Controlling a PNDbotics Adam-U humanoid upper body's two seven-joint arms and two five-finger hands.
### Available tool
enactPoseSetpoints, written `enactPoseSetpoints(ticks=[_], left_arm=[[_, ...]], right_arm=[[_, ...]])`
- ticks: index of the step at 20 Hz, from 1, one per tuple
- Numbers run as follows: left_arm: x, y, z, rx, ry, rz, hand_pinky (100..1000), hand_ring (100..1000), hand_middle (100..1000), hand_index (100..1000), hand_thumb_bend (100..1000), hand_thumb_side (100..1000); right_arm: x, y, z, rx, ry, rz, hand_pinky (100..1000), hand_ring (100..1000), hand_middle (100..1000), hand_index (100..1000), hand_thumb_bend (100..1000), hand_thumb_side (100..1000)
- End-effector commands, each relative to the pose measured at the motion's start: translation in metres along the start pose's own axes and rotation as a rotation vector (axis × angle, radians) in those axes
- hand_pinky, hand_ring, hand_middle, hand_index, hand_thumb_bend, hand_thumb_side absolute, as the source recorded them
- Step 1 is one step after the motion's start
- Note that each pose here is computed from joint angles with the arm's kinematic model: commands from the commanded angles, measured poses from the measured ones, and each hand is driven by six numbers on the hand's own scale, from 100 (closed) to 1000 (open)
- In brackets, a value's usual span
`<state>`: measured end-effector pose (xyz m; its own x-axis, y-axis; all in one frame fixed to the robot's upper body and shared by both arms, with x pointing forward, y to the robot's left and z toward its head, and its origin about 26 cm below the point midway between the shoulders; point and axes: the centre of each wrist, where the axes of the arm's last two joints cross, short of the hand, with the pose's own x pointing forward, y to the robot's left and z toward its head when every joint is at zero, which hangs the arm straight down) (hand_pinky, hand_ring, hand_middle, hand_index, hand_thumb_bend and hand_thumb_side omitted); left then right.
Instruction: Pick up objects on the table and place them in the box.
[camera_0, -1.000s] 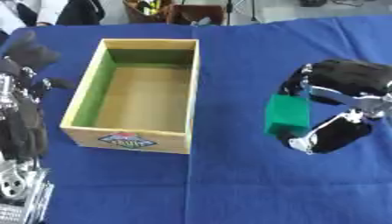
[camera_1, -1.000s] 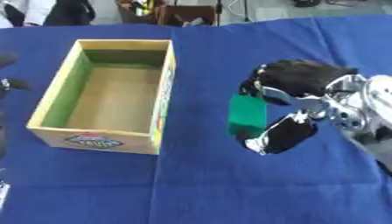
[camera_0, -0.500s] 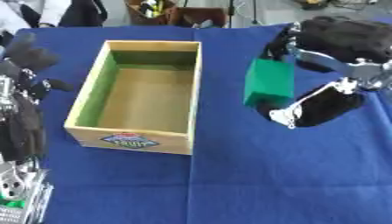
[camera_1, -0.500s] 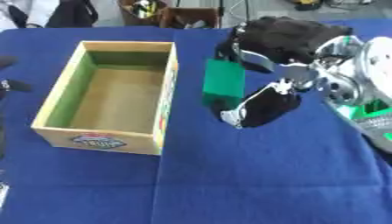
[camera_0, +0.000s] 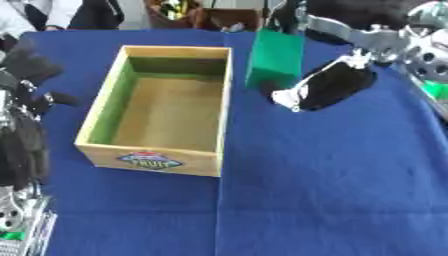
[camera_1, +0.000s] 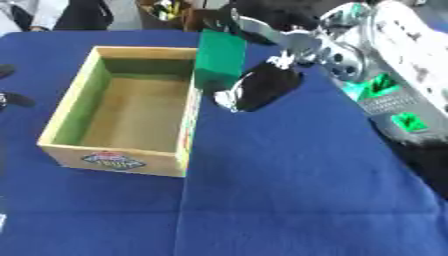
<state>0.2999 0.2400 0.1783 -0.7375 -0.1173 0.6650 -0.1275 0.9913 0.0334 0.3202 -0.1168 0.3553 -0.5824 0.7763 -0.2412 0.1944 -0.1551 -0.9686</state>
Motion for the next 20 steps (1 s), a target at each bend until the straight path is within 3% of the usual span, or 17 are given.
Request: enactPoseSetpoints(ticks=[1,11,12,13,20], left_arm=[[0.006,0.000,-0.003,-0.016,-0.025,0.002,497,767,883,732,100,986],[0.007,-0.004,-0.004,-0.025,-0.027,0.021,496,768,885,732,100,988],[0.007,-0.004,-0.004,-0.026,-0.027,0.022,496,768,886,732,100,1000],[0.007,-0.005,-0.004,-0.027,-0.027,0.023,496,768,885,732,100,989],[0.007,-0.007,-0.006,-0.032,-0.030,0.033,496,769,887,732,100,992]], right_arm=[[-0.002,-0.009,-0.013,-0.050,0.023,-0.006,783,759,386,498,100,500],[0.010,0.003,-0.073,-0.069,0.060,-0.112,805,759,373,492,100,495],[0.012,0.006,-0.080,-0.068,0.066,-0.120,807,760,372,492,100,540],[0.014,0.008,-0.085,-0.068,0.070,-0.126,807,759,372,492,100,493],[0.026,0.030,-0.119,-0.044,0.098,-0.154,811,758,369,489,100,478]])
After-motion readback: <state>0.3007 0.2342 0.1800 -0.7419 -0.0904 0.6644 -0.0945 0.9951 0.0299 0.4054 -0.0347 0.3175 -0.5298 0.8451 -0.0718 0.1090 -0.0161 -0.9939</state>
